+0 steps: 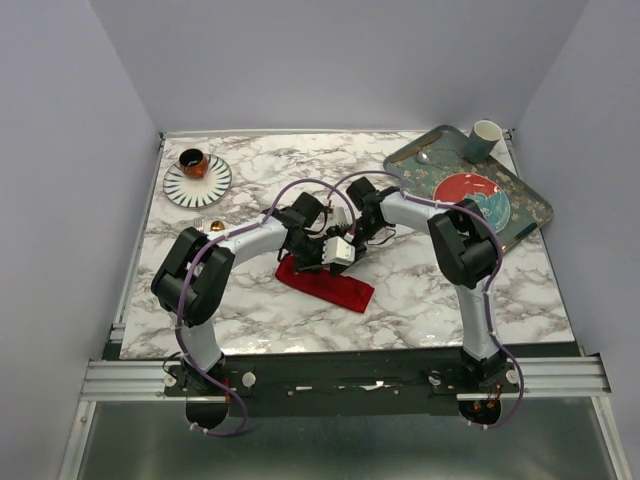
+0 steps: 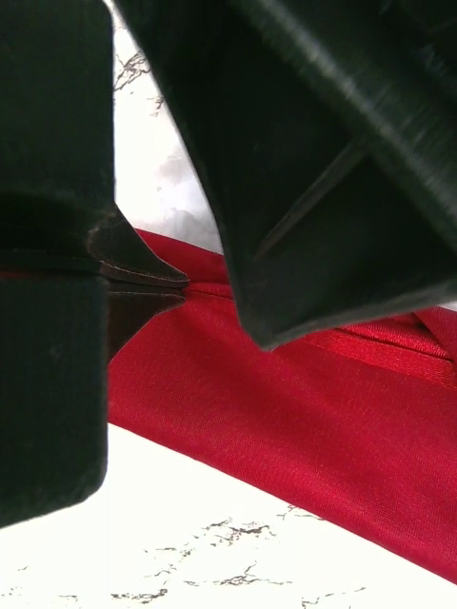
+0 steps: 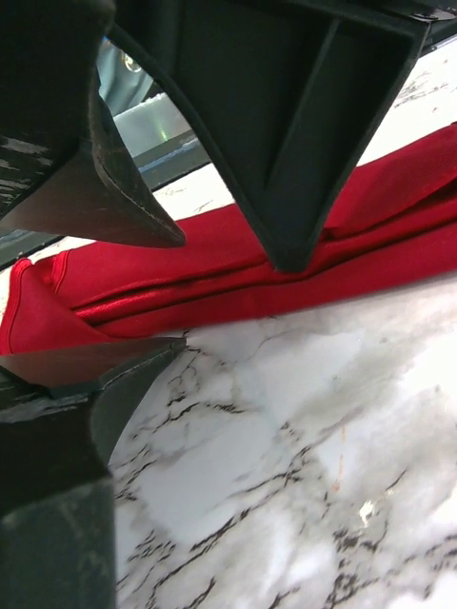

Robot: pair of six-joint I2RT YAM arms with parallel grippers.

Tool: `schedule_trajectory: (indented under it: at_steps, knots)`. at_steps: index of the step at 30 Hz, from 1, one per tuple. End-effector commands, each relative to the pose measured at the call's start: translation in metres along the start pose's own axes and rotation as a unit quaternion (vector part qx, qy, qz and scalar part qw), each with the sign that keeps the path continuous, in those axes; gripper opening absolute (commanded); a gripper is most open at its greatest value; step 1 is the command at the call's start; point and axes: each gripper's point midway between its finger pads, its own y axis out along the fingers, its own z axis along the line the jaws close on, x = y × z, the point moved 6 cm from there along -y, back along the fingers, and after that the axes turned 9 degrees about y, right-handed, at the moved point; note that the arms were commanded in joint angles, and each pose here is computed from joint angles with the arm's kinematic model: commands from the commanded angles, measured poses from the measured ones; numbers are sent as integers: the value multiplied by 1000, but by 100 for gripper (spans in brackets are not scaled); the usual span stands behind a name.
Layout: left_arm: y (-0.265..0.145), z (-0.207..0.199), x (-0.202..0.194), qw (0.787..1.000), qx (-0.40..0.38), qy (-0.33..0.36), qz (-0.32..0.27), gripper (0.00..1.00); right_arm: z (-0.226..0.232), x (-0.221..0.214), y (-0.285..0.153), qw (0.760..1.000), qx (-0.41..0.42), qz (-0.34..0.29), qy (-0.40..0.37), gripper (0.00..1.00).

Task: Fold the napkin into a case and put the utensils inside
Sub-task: Pick up the smaller rectangle-folded napkin from the center of the board, then turn over the smaller rectangle-folded napkin at the center of the board.

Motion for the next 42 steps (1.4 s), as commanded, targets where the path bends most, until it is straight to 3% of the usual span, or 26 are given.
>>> schedule_trajectory:
  at_steps: [1,5,11,15,17,21,24,30,32,36,38,39,42]
  knots:
    - [1,2,1,1000,7,1,4,0,-9,-2,14,1000,-12,21,7,50]
    - [0,3,1,1000,9,3,3,0,-15,-4,18,999,-15,29,14,45]
    - [1,3,1,1000,12,-3,3,0,-17,-7,19,999,-13,32,21,23]
    - [1,3,1,1000,15,-8,3,0,-13,-6,18,999,-8,30,17,1]
    - [0,5,1,1000,22,-20,4,2,-12,-5,16,999,-9,27,17,1]
    - [-17,13,6,997,46,-66,-23,37,-9,-3,7,1000,-26,12,9,1]
    - [-51,24,13,984,68,-134,-91,53,-3,2,-4,999,-46,-7,-12,1]
    - [-118,46,8,931,120,-293,-183,59,0,12,-25,991,-107,-36,-66,0]
    - [-133,50,-7,915,138,-327,-191,59,-3,14,-29,987,-128,-38,-85,1]
    - [-142,43,-28,907,155,-353,-172,63,-6,23,-44,973,-188,-51,-123,1]
    - [-145,38,-35,900,165,-366,-170,78,-6,30,-52,965,-206,-59,-148,1]
    - [-146,36,-37,897,168,-372,-170,90,-7,33,-56,960,-223,-62,-156,1]
    - [-148,32,-47,884,175,-397,-172,99,-5,47,-69,945,-256,-76,-190,1]
